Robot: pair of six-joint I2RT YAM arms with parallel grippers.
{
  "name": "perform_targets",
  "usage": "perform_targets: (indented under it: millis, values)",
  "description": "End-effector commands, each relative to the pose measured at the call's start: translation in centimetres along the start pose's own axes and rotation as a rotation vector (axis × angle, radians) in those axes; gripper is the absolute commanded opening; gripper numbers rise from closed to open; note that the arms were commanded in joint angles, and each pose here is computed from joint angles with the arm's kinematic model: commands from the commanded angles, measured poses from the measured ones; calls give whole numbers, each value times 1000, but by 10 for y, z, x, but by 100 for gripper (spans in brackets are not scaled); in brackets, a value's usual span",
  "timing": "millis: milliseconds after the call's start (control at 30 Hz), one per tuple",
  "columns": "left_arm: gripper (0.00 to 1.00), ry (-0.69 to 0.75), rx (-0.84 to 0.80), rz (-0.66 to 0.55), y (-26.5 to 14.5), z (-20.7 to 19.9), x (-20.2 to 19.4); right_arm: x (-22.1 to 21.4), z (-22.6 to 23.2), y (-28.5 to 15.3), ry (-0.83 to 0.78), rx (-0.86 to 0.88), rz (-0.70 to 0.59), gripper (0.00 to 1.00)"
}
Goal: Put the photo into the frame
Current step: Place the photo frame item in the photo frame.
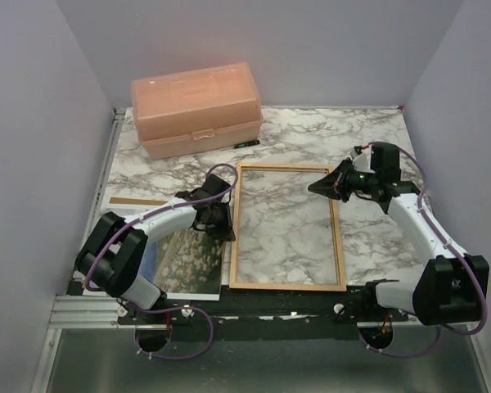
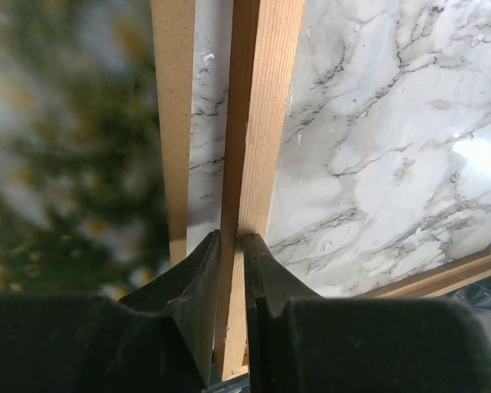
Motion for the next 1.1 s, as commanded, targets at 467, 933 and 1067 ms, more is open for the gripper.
perform_targets:
  millis: [467, 933, 1067]
  values:
    - [18, 28, 231, 103, 23, 52, -32, -5, 14, -2, 9, 83, 40, 1]
    - [17, 28, 235, 110, 25, 53, -33, -2, -15, 6, -17, -18, 12, 1]
    - [17, 28, 231, 114, 26, 54, -34, -2, -23, 7, -23, -41, 5, 1]
Point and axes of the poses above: each gripper's point midway between its finger pads, its own y axis out along the fingers, its own z axis along the line the jaws close on, x = y × z, the point moved 3 cm from there along -y, back along the fingers, and after that the axes turned 9 degrees about y, right-handed, at the moved point
